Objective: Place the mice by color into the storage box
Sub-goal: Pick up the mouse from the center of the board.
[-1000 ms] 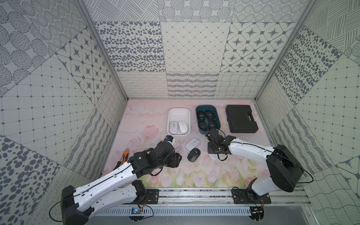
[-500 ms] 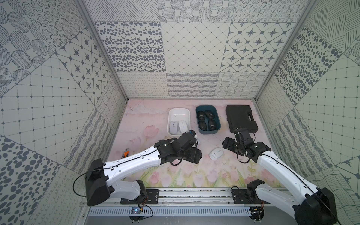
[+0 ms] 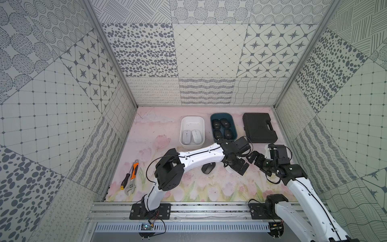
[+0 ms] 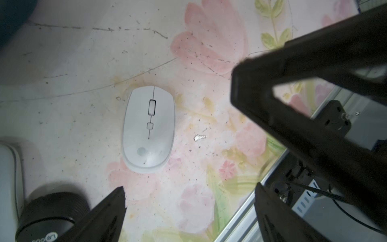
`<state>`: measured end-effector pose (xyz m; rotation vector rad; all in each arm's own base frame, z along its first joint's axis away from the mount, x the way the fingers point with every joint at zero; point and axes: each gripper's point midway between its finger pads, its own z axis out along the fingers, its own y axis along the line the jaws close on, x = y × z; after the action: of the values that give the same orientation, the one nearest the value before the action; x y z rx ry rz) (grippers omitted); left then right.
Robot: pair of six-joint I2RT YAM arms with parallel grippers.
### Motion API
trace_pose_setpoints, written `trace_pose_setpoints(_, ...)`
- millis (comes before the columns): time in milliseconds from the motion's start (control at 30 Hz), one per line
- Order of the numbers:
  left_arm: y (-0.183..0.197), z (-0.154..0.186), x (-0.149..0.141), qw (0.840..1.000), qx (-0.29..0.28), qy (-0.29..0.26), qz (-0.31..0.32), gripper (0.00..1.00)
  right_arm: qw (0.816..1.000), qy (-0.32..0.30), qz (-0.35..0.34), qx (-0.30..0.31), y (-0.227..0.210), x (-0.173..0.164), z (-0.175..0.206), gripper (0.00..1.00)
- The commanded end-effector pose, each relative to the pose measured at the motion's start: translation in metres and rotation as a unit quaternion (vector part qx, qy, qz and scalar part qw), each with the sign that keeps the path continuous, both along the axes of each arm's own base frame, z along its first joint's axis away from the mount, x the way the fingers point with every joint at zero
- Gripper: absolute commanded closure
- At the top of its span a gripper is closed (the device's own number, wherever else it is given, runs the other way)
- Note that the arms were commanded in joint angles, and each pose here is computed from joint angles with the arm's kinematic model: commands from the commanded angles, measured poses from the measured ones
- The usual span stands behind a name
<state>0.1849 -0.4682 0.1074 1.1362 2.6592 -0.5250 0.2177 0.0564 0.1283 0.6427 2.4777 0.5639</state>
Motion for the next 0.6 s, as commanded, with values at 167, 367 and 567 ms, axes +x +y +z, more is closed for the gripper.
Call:
trace_pose_setpoints(167,0.02,-0.037,0.001,0.988,0.133,0.01,-0.077,0.02,0.999,-0.035,-0.04,-0.006,-0.02,-0.012,0.037,0.0)
trace_pose_setpoints(367,0.023,-0.054,0.014,0.985,0.154,0.006,-0.073,0.02,0.999,-0.036,-0.038,0.005,-0.019,-0.017,0.037,0.0)
trace_pose_setpoints(567,0.02,-0.066,0.028,0.983,0.168,0.0,-0.075,0.04,0.999,-0.041,-0.032,0.007,-0.017,-0.02,0.038,0.0)
